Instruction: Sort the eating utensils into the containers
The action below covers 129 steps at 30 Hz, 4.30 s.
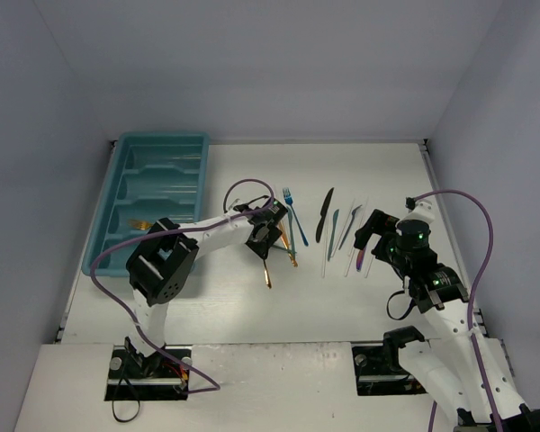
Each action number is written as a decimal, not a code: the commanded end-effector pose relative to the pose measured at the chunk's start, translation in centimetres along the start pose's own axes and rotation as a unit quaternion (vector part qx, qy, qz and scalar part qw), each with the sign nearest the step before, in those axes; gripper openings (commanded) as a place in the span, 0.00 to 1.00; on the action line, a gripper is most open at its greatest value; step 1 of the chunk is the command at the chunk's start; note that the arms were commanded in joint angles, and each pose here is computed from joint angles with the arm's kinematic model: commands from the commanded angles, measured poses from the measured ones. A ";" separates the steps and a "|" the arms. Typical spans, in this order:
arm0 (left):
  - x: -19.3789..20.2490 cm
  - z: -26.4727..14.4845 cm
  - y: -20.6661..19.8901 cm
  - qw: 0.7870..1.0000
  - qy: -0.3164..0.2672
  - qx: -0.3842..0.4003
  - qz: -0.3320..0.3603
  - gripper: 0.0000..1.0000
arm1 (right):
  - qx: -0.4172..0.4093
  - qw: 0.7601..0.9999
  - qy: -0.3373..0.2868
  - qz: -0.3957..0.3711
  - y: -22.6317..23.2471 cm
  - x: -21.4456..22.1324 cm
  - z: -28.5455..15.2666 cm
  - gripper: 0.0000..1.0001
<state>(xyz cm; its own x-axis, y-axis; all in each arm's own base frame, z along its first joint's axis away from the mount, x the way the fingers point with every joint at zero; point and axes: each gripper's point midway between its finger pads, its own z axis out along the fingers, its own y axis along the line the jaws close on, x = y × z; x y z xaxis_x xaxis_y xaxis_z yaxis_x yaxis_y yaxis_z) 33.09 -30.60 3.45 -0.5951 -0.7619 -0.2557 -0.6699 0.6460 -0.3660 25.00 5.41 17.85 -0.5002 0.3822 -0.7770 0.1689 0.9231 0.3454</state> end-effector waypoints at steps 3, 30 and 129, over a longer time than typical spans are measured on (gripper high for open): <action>-0.6 0.3 -0.3 1.000 -0.004 -0.006 -0.018 0.33 | 0.005 1.000 -0.019 0.002 0.0 -1.0 0.2 1.00; -4.4 -10.2 -3.7 0.992 -0.040 0.116 -0.018 0.00 | 0.009 1.000 -0.020 0.003 -0.1 -1.0 0.2 1.00; -22.4 -20.5 13.8 0.944 -0.127 0.207 0.224 0.79 | 0.180 0.977 0.114 -0.007 -3.7 2.5 23.8 0.16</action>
<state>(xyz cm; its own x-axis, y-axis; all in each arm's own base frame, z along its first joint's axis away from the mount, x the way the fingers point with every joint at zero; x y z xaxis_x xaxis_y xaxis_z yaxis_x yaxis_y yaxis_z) 27.38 -2.83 20.04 -0.6458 -0.4596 -0.6097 -0.1976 0.8720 -0.4479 42.29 4.18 1.45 -0.6986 0.3906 -0.5995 0.4226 0.9013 0.0948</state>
